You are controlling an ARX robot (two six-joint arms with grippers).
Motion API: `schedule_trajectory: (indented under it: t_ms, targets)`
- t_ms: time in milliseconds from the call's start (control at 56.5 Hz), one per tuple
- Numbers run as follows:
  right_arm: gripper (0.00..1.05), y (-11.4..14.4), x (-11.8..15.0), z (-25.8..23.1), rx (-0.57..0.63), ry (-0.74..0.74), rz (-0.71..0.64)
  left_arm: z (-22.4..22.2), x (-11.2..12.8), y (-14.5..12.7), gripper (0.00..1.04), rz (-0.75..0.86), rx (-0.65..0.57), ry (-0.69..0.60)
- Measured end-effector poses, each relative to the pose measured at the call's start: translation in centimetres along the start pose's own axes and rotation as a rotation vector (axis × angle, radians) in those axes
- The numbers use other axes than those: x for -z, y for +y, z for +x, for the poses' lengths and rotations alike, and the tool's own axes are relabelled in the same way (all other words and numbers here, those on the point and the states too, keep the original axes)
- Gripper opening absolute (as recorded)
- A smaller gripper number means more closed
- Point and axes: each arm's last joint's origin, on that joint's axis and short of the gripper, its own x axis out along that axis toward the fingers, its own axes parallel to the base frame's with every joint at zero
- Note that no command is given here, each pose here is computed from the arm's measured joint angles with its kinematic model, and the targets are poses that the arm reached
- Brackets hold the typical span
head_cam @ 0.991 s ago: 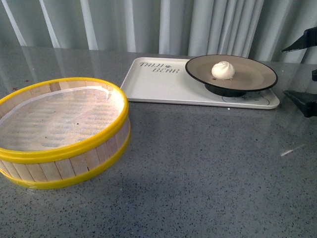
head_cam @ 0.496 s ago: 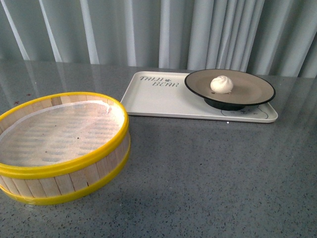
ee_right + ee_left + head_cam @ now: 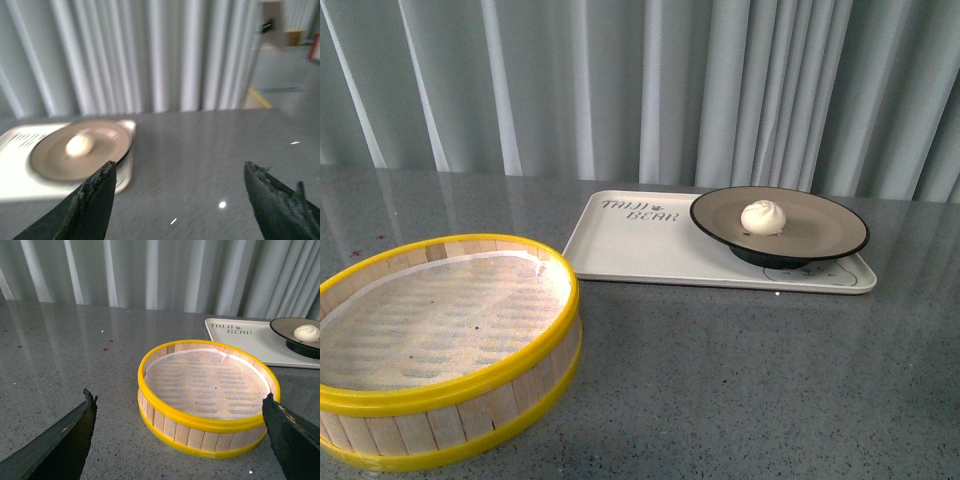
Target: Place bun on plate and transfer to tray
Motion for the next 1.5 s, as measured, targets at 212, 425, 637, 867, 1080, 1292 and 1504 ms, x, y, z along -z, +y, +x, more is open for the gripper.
schedule_trajectory:
  t_ms: [212,425,637,867,1080,1292,1504]
  targets:
    - [0.16,2.0,3.0,-2.9,-0.019,-0.007,-0.023,0.0,0.0,0.0,0.98,0.0,0.0,0.0]
    - [0.02,2.8,4.1,-4.0,-0.019,-0.004,-0.028,0.0,0.0,0.0,0.98,0.0,0.0,0.0]
    - [0.02,3.7,4.8,-4.9,-0.03,-0.009,-0.029,0.0,0.0,0.0,0.98,0.0,0.0,0.0]
    - [0.02,3.6,5.5,-5.6,-0.026,-0.011,-0.029,0.0,0.0,0.0,0.98,0.0,0.0,0.0]
    - [0.02,3.6,6.0,-6.1,-0.027,-0.02,-0.029,0.0,0.0,0.0,0.98,0.0,0.0,0.0]
    - [0.02,3.6,6.0,-6.6,-0.027,-0.02,-0.029,0.0,0.0,0.0,0.98,0.0,0.0,0.0]
    - [0.02,3.6,6.4,-7.5,-0.028,0.01,-0.03,0.0,0.0,0.0,0.98,0.0,0.0,0.0]
